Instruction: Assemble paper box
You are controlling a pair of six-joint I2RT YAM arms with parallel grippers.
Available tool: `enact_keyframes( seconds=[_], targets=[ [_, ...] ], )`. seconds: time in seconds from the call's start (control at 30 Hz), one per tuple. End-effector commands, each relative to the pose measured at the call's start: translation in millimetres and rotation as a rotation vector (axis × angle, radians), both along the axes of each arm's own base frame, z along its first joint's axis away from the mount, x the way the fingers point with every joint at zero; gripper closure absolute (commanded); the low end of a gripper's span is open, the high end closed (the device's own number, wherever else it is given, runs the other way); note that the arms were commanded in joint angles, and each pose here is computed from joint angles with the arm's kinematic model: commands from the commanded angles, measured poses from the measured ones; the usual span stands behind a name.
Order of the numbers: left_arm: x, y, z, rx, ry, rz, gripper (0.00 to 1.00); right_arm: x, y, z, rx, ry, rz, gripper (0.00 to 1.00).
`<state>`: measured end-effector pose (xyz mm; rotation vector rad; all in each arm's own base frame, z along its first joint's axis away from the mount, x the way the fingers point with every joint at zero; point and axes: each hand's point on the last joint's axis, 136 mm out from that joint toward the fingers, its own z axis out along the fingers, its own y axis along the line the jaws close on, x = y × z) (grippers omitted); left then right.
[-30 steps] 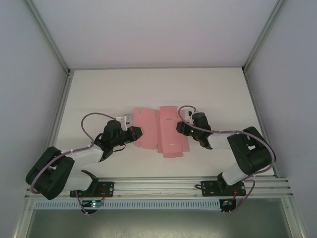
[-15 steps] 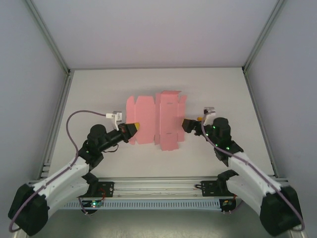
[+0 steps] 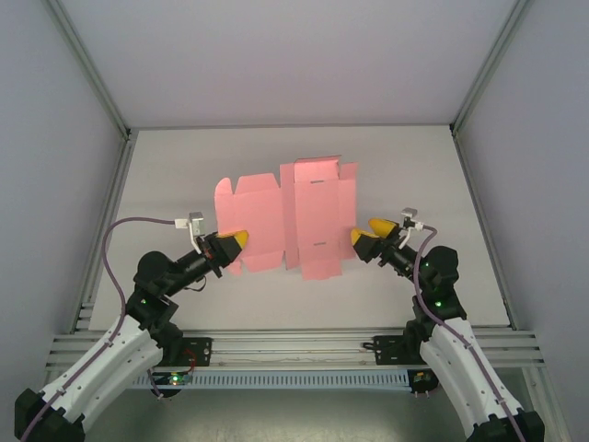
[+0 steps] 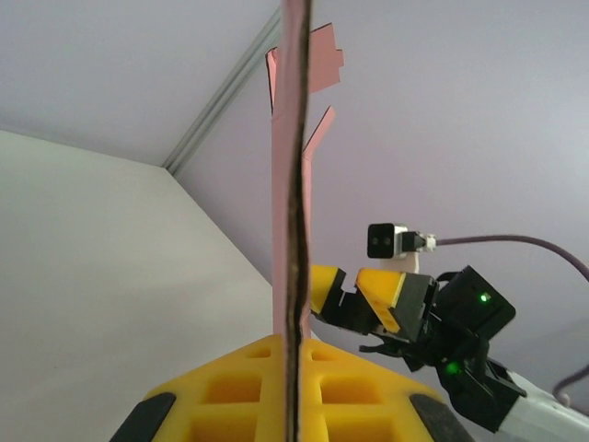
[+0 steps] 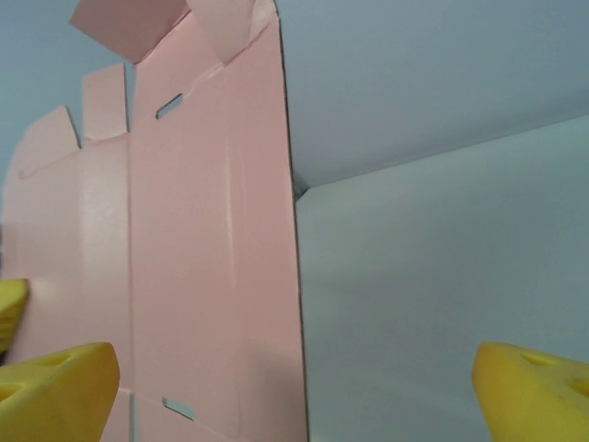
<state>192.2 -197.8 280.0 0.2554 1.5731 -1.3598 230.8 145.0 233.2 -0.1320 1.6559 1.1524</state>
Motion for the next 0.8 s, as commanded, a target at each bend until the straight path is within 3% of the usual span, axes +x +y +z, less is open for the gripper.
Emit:
enact_keyframes(
  seconds=[0.0,0.2,0.5,0.63,0.77],
  targets=[
    [-12,-5,15,-0.032,-0.034,-0.064,1.0,-6,14,34,0.071,-0.022,0.123,0.02],
    [-12,-6,12,-0.033,-0.029,-0.064,1.0,2,31,46,0.098,-0.014,0.215,0.14],
    [-4,-1,5,-0.026,-0.002,-0.009,1.0,-5,51,48,0.072,-0.05,0.296,0.54],
    [3,5,-2,-0.029,0.028,0.045,1.0,-9,49,49,0.059,-0.073,0.286,0.66],
    [9,11,-10,-0.024,0.057,0.094,1.0,-7,45,44,0.024,-0.072,0.24,0.68]
  ],
)
